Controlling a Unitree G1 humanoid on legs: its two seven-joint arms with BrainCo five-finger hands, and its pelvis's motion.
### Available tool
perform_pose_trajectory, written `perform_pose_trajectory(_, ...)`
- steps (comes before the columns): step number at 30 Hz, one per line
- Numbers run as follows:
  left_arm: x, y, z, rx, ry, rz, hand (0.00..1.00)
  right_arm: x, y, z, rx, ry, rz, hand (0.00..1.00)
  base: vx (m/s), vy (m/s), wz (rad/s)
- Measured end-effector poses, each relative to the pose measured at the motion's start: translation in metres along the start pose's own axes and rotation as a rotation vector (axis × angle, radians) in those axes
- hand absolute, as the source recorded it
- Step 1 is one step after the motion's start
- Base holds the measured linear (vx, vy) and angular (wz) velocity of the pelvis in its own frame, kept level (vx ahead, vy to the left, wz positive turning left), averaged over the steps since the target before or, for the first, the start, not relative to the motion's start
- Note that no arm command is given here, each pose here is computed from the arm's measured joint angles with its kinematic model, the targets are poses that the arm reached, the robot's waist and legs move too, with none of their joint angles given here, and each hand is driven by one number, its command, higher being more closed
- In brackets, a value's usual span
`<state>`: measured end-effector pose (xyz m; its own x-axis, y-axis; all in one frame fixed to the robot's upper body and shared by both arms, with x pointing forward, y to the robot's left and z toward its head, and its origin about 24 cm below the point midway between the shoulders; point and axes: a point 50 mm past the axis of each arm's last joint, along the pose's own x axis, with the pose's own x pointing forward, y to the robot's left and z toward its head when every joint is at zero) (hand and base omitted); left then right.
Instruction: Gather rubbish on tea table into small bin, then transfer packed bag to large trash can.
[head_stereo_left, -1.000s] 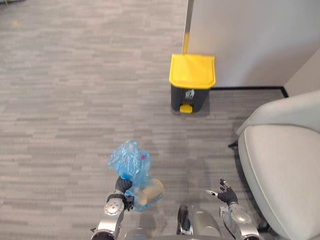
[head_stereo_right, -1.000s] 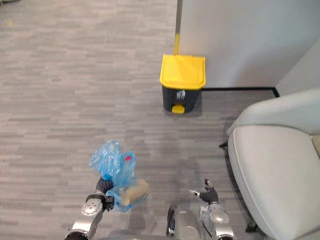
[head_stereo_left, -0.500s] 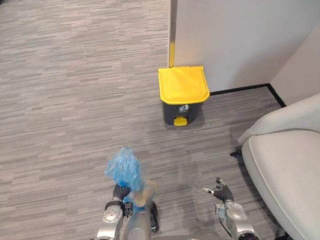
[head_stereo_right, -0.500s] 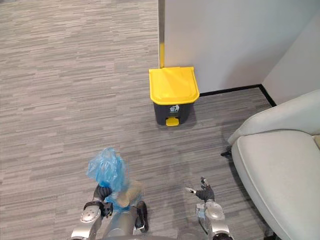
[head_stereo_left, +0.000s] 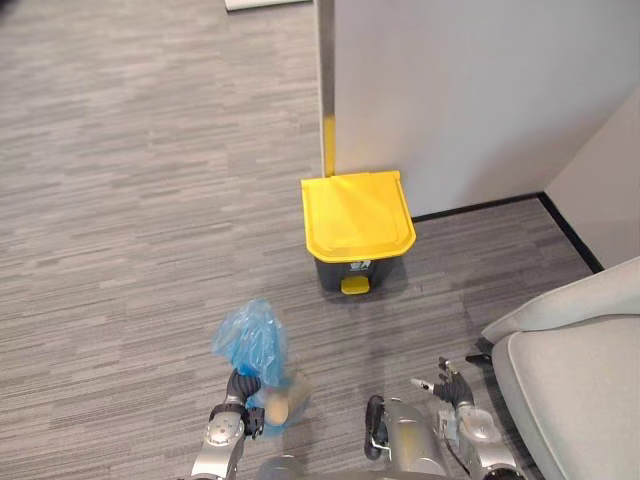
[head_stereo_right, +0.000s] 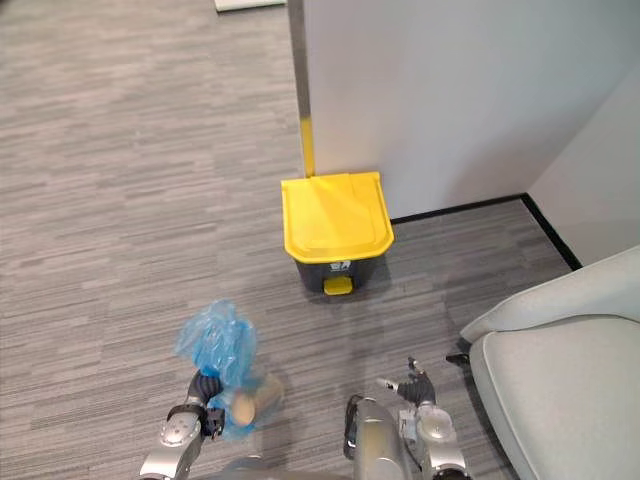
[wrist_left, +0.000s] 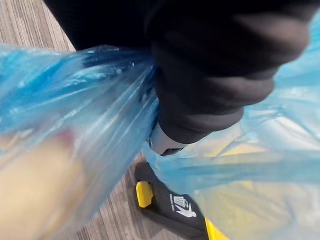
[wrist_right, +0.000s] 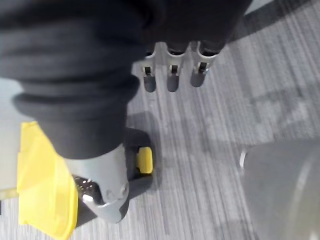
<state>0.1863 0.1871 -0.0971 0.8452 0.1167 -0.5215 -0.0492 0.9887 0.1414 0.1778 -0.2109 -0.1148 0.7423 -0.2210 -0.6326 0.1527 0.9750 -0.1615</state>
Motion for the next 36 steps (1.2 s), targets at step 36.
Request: perform_pose_trajectory(36, -0.004, -0.001, -0.02, 0.029, 0.085, -0.018, 1.0, -0.002, 0.007, -0.013, 0.027, 0.067, -0.008, 0.0, 0.15, 0.029, -0.01)
